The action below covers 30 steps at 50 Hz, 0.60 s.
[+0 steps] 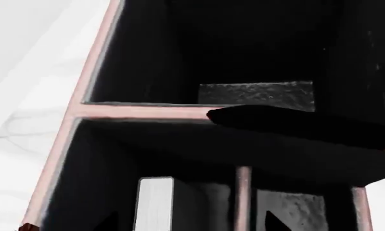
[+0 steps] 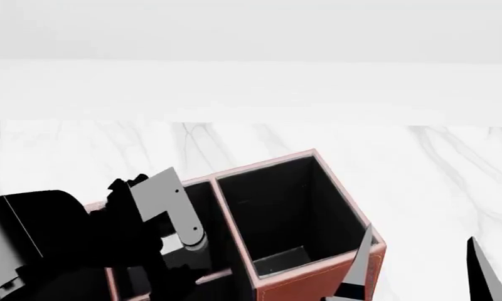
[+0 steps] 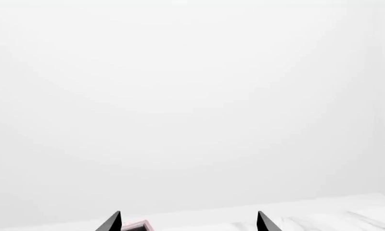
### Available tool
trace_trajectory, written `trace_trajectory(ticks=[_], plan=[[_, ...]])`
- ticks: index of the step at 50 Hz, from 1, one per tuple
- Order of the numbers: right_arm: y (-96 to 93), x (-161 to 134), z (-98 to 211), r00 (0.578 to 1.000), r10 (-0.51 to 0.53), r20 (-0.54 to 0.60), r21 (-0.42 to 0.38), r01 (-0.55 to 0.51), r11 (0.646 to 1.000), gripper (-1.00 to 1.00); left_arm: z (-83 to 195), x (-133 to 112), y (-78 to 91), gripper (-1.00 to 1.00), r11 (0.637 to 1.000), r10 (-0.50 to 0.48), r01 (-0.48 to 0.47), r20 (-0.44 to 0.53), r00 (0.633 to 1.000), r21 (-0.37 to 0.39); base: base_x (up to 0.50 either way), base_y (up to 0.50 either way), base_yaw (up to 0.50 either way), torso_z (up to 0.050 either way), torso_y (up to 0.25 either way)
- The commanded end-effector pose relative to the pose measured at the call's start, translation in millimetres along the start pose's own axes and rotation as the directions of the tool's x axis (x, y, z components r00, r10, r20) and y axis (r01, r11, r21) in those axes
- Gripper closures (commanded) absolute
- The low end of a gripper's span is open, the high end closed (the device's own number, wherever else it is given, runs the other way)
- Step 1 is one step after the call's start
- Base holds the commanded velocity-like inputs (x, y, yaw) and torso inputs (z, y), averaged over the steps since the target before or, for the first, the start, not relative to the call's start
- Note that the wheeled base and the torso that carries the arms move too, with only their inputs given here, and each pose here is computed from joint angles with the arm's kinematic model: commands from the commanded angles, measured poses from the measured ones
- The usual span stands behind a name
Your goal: Pick up the book and place it in the front compartment of the caddy.
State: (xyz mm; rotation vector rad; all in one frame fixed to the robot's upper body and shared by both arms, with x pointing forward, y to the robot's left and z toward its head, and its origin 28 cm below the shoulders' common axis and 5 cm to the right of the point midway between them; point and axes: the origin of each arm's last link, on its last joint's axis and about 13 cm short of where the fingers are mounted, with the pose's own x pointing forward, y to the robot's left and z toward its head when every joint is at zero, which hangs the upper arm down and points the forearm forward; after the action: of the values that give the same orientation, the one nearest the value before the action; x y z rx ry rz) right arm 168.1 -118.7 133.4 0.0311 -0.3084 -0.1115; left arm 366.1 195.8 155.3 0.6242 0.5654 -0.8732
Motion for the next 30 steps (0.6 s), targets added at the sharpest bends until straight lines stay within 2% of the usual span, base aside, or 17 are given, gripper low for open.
trace_trajectory(ticks=[1, 5, 8, 20, 23, 24, 30], plan=[[0.9, -0.7, 2.4, 1.000, 0.004, 0.005, 0.000, -0.004, 1.000, -1.00, 6.5, -25.9, -13.1, -1.00, 0.993, 0.113, -0.107, 0.131, 0.985, -0.054, 0.00, 0.00, 0.00, 0.000, 0.000], [1.2, -0.8, 1.8, 1.000, 0.003, 0.003, -0.001, -0.003, 1.000, -1.00, 9.5, -38.1, -20.3, -1.00, 0.991, 0.128, -0.118, 0.188, 0.974, -0.062, 0.00, 0.00, 0.00, 0.000, 0.000], [1.7, -0.3, 1.4, 1.000, 0.008, 0.004, -0.001, -0.008, 1.000, -1.00, 11.0, -46.5, -27.7, -1.00, 0.987, 0.153, -0.134, 0.269, 0.951, -0.088, 0.00, 0.00, 0.00, 0.000, 0.000], [2.4, -0.6, 2.3, 1.000, 0.012, 0.008, -0.002, -0.012, 1.000, -1.00, 10.8, -56.3, -41.5, -1.00, 0.982, 0.176, -0.138, 0.365, 0.914, -0.126, 0.00, 0.00, 0.00, 0.000, 0.000], [2.5, -0.7, 2.1, 1.000, 0.013, 0.008, -0.001, -0.013, 1.000, -1.00, 14.4, -63.6, -45.0, -1.00, 0.978, 0.199, -0.156, 0.403, 0.893, -0.137, 0.00, 0.00, 0.00, 0.000, 0.000], [2.8, -1.0, 2.8, 1.000, 0.013, 0.008, -0.001, -0.013, 1.000, -1.00, 15.7, -66.5, -47.1, -1.00, 0.980, 0.196, -0.162, 0.418, 0.887, -0.117, 0.00, 0.00, 0.00, 0.000, 0.000], [3.3, -1.0, 3.3, 1.000, 0.014, 0.010, -0.002, -0.014, 1.000, -1.00, 16.2, -74.1, -59.2, -1.00, 0.969, 0.242, -0.186, 0.499, 0.832, -0.160, 0.00, 0.00, 0.00, 0.000, 0.000]])
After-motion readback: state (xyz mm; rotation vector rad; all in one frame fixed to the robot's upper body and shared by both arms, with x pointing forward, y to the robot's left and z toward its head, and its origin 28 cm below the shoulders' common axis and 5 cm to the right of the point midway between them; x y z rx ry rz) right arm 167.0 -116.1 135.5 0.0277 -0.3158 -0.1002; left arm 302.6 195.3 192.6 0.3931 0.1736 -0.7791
